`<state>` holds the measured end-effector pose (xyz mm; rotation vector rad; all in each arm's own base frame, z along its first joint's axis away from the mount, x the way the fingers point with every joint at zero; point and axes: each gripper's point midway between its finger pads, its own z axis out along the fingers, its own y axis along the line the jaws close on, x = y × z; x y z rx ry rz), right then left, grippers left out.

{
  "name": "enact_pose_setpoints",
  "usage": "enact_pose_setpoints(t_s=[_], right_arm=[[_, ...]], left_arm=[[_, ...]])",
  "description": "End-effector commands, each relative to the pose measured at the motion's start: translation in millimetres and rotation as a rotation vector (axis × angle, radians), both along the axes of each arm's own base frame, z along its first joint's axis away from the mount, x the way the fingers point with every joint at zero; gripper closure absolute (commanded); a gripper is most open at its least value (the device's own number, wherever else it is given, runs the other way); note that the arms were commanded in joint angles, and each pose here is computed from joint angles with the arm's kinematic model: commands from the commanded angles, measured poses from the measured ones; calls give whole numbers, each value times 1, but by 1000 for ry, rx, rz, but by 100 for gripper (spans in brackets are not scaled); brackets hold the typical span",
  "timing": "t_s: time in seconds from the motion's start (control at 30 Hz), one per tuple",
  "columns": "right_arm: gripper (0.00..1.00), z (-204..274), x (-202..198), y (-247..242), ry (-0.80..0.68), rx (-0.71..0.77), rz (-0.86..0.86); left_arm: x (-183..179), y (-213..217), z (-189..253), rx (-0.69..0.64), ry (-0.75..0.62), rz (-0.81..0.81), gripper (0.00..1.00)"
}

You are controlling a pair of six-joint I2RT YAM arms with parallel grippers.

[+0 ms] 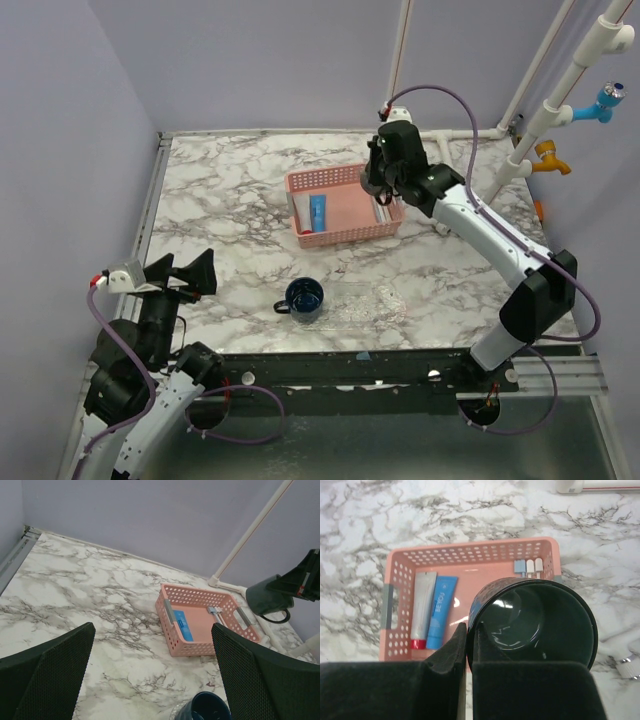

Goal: Prepare toiletry sets of a toothbrush and toothpaste on the tray

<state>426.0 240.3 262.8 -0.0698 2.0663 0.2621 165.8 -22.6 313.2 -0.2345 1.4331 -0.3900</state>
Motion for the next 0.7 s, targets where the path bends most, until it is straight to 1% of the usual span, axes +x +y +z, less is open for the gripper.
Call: enact_pose_setpoints(t_s=[0.0, 0.13, 0.23, 0.4, 0.53, 0.67], right_arm=[[99, 24, -31, -7, -76, -82, 137], [99, 9, -66, -26, -49, -158, 205], [99, 2, -91, -43, -61, -200, 249], [99, -10, -132, -59, -71, -269, 386], [99, -26, -158, -63, -18, -312, 494], [99, -47, -187, -55, 37, -300, 657]], left_arm=[[3, -6, -2, 18, 9, -21, 1], [4, -7, -2, 20, 12, -25, 1], [4, -8, -3, 23, 16, -30, 1], [5, -10, -4, 25, 20, -35, 1], [5, -11, -4, 27, 23, -39, 1], [5, -11, -4, 26, 21, -40, 1]])
